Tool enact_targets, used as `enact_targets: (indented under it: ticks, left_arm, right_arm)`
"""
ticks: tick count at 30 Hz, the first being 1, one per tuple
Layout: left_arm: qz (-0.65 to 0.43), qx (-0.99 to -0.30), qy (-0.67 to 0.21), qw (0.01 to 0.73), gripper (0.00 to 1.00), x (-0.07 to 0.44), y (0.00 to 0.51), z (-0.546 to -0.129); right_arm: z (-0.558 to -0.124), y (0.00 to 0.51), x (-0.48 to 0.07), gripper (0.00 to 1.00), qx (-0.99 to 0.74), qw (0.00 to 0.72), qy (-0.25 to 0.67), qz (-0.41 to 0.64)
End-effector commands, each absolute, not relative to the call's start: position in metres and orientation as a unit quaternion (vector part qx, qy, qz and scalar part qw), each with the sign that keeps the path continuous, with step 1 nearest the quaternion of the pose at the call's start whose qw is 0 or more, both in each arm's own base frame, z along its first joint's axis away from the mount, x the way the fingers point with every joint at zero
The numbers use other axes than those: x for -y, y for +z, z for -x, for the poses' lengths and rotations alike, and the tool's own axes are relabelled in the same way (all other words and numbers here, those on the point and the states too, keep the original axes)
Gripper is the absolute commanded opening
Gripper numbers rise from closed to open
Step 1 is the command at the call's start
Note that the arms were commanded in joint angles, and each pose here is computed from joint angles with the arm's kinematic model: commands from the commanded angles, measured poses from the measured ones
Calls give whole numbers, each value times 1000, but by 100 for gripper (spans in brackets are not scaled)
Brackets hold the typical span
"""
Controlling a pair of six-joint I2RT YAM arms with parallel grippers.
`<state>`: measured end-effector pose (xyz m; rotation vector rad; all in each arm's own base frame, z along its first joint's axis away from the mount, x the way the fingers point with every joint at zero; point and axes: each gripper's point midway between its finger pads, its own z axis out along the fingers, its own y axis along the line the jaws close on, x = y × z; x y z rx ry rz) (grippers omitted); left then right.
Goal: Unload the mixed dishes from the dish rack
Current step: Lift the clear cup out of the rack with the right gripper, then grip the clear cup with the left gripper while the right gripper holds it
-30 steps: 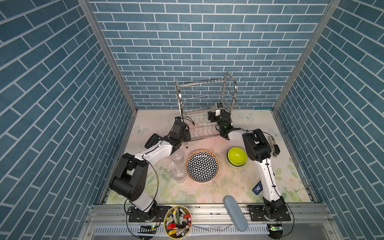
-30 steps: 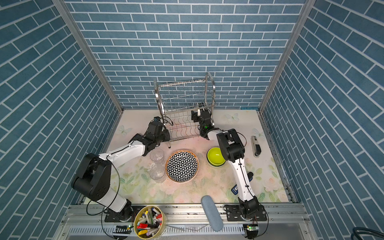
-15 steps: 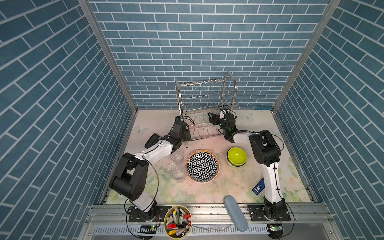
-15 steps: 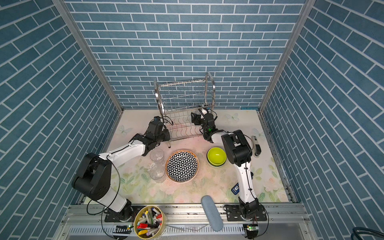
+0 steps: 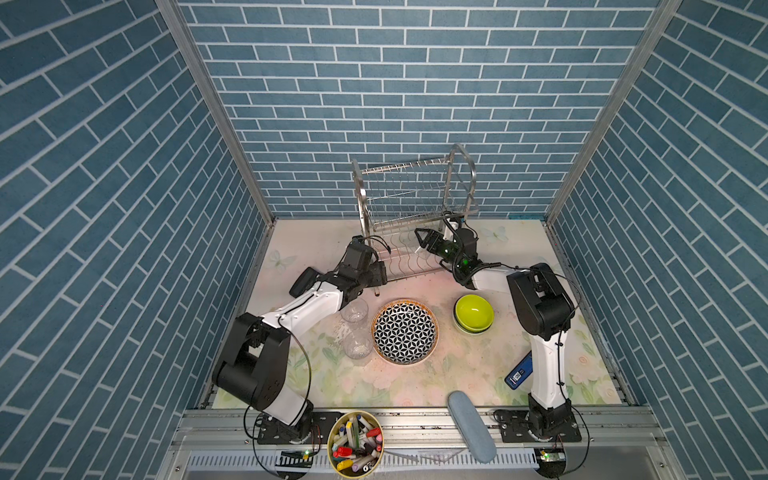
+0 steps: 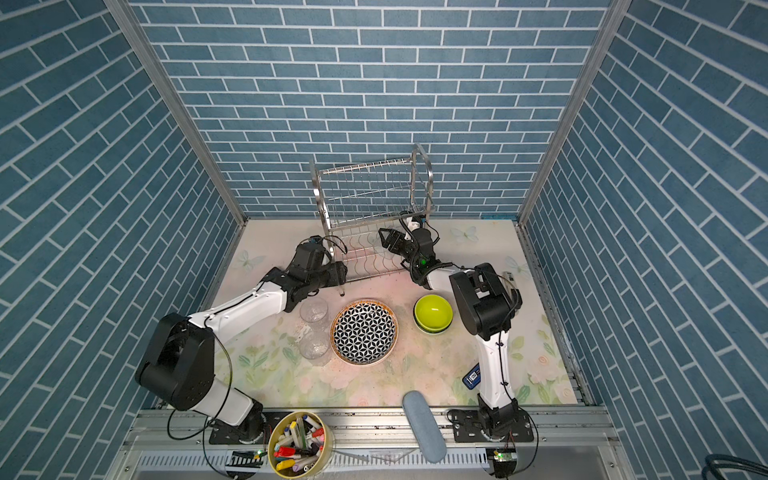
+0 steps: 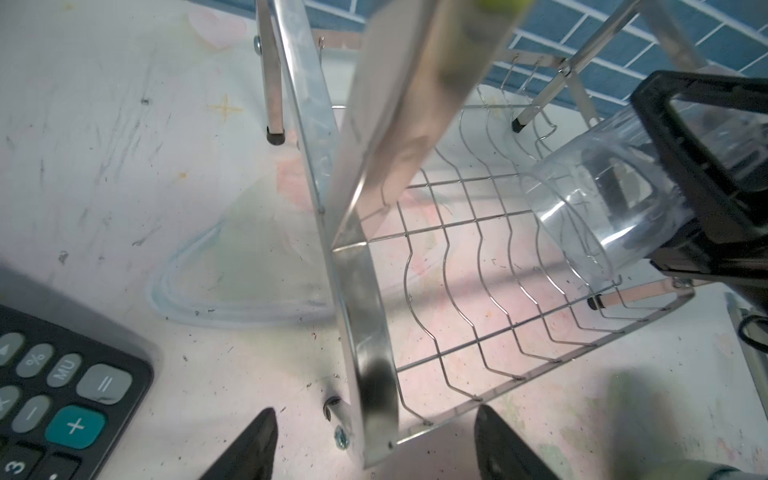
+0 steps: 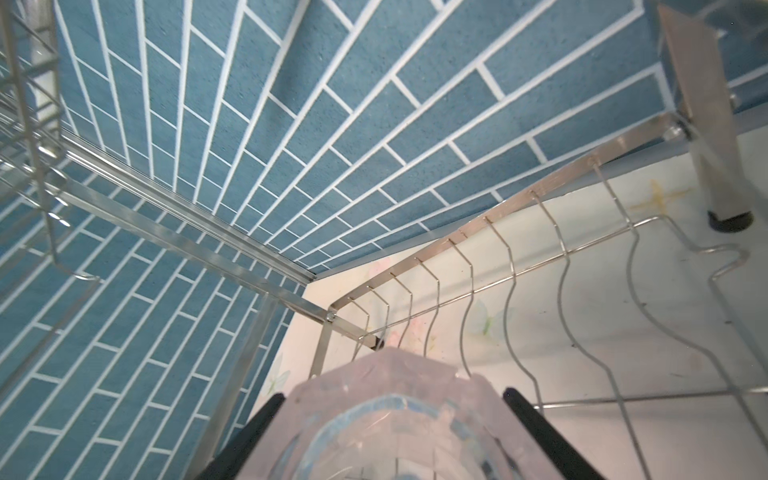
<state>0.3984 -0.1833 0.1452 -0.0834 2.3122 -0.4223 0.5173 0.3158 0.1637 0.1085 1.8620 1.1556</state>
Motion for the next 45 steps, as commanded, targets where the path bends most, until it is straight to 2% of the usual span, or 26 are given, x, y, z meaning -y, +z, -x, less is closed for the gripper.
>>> enact_targets:
  ticks: [1,20,30,38,45]
  left_arm:
    - [29,-901,-170,399,80,180,158,-390]
    - [30,-857,-207,471,83,180,212,-341]
    - [-27,-815,-308,489,89,246,243,-323]
    - [-34,-818,-327,472,84,269,238,-337]
    - [-41,-810,-348,470,73,287,246,-348]
  right_arm:
    - [-507,226,-314,0,-696,460,547,-71]
    - [-463,249,-330,0,-654,391,637,-112]
    - [-430,254,-341,0,-644,379,655,-114]
    - [-409,266,-342,0,-628,362,679,-120]
    - [-400,271,-344,0,-626,357,685,-112]
